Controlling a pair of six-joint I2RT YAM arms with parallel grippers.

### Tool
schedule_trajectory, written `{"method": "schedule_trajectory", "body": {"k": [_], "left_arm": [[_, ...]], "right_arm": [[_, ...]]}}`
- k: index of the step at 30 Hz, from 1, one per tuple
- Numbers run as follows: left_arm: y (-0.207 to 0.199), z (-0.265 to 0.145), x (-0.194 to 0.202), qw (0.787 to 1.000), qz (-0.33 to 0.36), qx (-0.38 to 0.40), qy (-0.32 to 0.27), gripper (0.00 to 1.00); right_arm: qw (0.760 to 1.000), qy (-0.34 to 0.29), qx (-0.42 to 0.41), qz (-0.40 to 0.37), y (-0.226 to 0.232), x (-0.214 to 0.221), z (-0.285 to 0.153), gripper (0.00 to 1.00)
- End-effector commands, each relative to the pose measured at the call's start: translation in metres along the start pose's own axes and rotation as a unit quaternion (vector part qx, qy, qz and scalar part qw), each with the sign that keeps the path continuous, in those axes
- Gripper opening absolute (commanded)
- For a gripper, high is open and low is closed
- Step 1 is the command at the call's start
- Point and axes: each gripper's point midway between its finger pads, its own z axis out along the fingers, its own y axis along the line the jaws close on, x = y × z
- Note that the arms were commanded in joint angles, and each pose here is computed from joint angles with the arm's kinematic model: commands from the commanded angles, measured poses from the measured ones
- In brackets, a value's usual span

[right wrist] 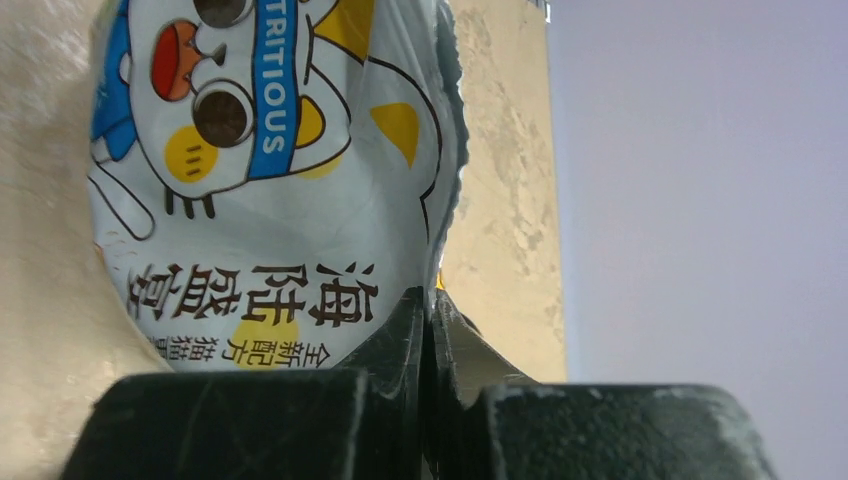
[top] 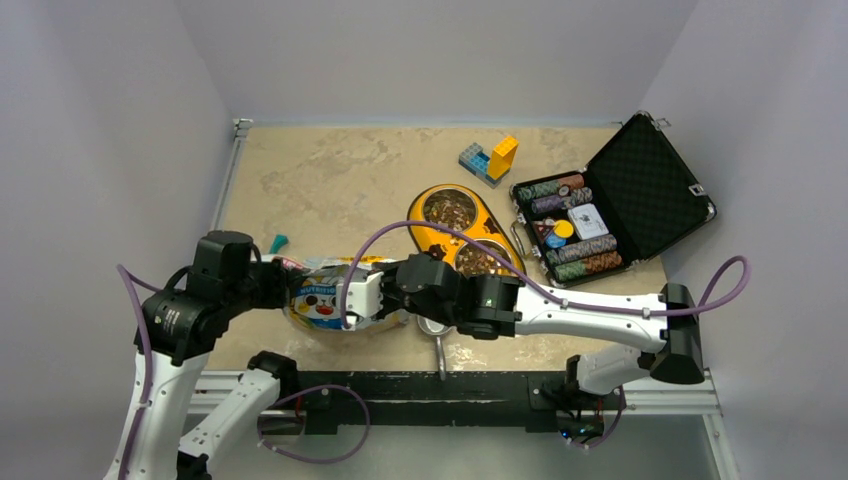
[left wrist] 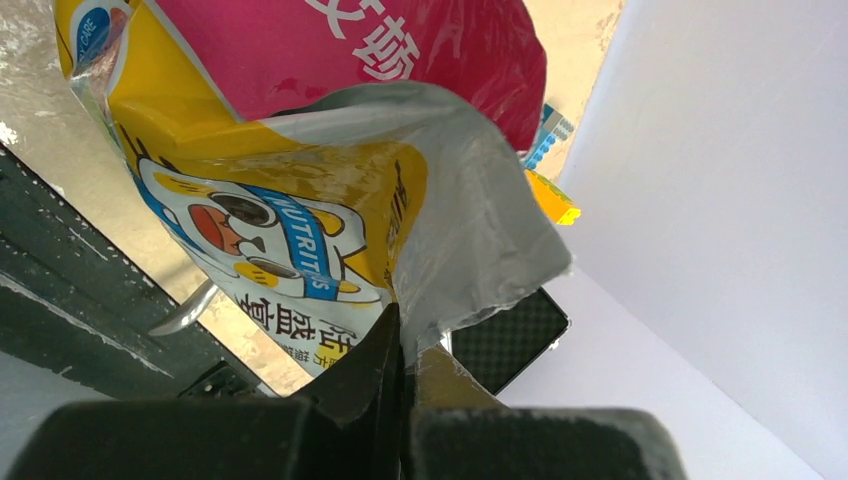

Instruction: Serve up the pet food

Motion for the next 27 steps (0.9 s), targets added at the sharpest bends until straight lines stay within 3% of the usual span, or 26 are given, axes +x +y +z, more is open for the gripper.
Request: {"method": "schedule_trajectory", "body": {"k": [1, 3, 8, 12, 14, 16, 17, 19, 20, 22, 27], "left_arm": [[-0.008, -0.01, -0.004, 1.0, 0.005, 0.024, -0.01, 0.0], [-0.011, -0.005, 0.003, 0.999, 0.018, 0.028, 0.007, 0.0], [-0.007, 0.012, 0.032, 0.996, 0.024, 0.007, 0.086, 0.14], [-0.017, 0.012, 0.035, 0.995, 0.025, 0.026, 0.091, 0.31], [-0.023, 0.011, 0.039, 0.994, 0.025, 0.033, 0.099, 0.33], [-0.027, 0.013, 0.04, 0.994, 0.024, 0.036, 0.101, 0.27], [-0.028, 0.014, 0.04, 0.994, 0.022, 0.038, 0.099, 0.19], [-0.03, 0.017, 0.039, 0.994, 0.015, 0.047, 0.099, 0.03], [-0.03, 0.019, 0.039, 0.994, 0.011, 0.051, 0.099, 0.0], [-0.028, 0.02, 0.039, 0.993, -0.001, 0.053, 0.103, 0.0], [-0.017, 0.017, 0.038, 0.994, -0.019, 0.035, 0.105, 0.0]], "right_arm": [[0.997, 0.045, 0.058, 0.003, -0.027, 0.013, -0.002, 0.0], [0.998, 0.026, 0.058, 0.019, -0.032, 0.003, -0.005, 0.0], [0.999, -0.006, 0.042, 0.027, -0.035, -0.014, -0.011, 0.0], [0.999, -0.029, 0.029, 0.026, -0.031, -0.022, -0.016, 0.0], [0.999, -0.033, 0.02, 0.025, -0.029, -0.024, -0.017, 0.0], [0.999, -0.043, 0.012, 0.025, -0.026, -0.028, -0.017, 0.0], [0.999, -0.046, 0.008, 0.024, -0.025, -0.03, -0.016, 0.02], [0.999, -0.049, 0.001, 0.017, -0.022, -0.033, -0.012, 0.16], [0.999, -0.049, 0.0, 0.014, -0.021, -0.034, -0.009, 0.24], [0.998, -0.055, -0.001, 0.01, -0.02, -0.038, -0.005, 0.35], [0.998, -0.066, -0.006, 0.002, -0.022, -0.053, 0.01, 0.38]]}}
